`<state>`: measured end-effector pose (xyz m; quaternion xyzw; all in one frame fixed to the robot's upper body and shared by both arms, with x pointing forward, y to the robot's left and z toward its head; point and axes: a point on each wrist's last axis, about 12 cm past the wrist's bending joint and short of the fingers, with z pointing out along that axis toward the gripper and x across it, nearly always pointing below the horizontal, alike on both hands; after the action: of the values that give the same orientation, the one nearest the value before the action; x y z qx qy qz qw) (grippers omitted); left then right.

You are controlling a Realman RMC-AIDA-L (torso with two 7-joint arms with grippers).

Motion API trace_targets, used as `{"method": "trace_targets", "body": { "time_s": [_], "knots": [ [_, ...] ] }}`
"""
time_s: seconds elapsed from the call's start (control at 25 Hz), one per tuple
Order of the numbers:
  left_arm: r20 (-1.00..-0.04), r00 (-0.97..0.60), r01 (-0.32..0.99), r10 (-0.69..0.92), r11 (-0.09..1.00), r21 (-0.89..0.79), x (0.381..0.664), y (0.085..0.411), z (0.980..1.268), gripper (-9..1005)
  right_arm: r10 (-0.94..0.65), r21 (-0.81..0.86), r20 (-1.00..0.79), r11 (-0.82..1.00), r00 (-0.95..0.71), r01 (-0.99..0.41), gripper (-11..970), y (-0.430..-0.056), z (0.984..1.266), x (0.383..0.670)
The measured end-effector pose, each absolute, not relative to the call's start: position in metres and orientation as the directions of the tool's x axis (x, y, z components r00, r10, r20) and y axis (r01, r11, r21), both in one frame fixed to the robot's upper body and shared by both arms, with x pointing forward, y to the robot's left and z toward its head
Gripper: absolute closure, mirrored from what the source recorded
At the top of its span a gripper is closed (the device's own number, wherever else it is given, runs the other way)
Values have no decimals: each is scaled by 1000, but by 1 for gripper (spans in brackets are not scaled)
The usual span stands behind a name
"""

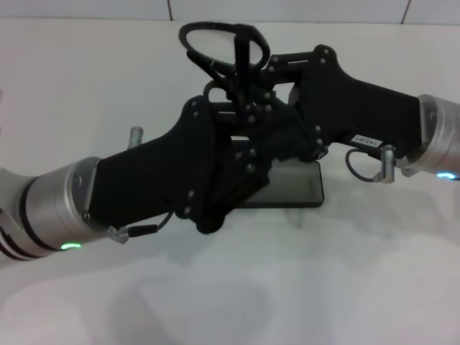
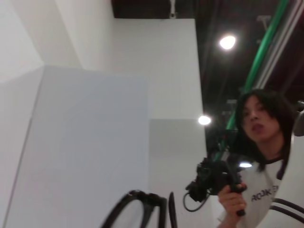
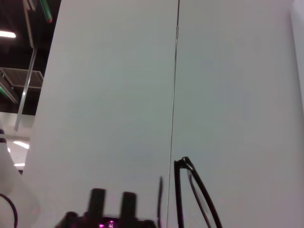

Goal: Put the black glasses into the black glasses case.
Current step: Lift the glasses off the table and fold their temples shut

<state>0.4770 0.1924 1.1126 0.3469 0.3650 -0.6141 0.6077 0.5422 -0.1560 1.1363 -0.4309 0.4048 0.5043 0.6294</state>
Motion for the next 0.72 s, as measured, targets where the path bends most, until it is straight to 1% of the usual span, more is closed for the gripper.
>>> {"method": "trace_targets", "body": {
  "time_s": [0.4,0.72],
  "knots": [
    [-873,-24,998,-487,37,-48,480,194,1110,851,258,-138,-952,110,162,-984,826,-151,1134,543],
    [-877,-38,997,-478,40,-65,479,194,1108,851,256,-136,-953,116,162,-984,823,-151,1134,544]
  ]
}}
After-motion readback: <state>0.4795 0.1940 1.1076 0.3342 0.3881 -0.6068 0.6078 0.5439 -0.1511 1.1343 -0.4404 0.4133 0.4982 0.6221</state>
